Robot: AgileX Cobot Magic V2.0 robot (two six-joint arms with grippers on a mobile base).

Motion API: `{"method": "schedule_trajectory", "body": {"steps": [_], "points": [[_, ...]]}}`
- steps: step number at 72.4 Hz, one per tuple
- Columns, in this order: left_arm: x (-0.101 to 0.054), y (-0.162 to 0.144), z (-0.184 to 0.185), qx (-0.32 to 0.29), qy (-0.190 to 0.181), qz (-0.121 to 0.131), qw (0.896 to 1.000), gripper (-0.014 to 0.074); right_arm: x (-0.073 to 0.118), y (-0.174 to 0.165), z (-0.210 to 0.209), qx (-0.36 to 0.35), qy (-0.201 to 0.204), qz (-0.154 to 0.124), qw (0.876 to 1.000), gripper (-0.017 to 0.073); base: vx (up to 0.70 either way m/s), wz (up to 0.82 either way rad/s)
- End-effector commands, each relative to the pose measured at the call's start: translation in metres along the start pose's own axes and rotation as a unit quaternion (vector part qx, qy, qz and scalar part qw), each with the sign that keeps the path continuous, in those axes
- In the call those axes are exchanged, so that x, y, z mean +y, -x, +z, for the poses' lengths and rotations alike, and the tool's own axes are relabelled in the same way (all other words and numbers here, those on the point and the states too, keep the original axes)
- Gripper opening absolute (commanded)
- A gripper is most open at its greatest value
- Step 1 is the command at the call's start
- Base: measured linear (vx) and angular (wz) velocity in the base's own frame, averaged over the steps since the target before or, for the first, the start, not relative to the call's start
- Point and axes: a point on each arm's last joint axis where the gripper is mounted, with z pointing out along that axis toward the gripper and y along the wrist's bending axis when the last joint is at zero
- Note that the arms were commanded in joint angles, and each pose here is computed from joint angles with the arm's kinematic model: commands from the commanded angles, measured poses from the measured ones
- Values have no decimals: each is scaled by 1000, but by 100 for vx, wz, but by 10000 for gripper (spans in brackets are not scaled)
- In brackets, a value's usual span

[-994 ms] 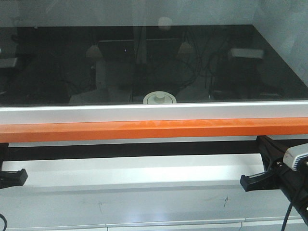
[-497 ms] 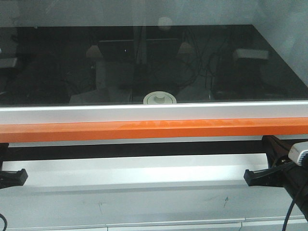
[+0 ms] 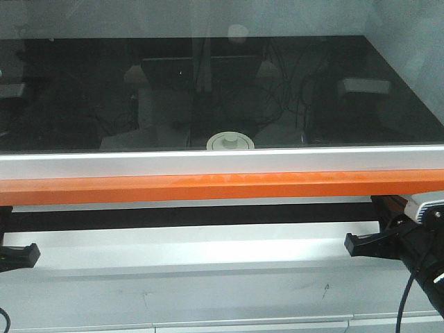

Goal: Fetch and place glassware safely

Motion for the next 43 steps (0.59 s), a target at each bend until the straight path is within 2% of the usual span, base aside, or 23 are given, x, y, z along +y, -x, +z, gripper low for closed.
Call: {"method": "schedule_trajectory", "body": {"steps": [1,18,31,43], "points": [[-2,22,2,-87,-6,-4,996,-7,0,25,4,-100,-4,-4,995,-1,0,0],[-2,22,2,-90,-6,-4,996,-7,0,30,4,-120,-6,-3,993,-1,0,0],[-2,29,0,-114,-8,-4,993,-7,1,35,4,-131,-2,-2,991,-1,0,0],[-4,37,0,-131,-12,-1,991,-7,4,41,0,-149,13,-13,989,-1,0,0]]}}
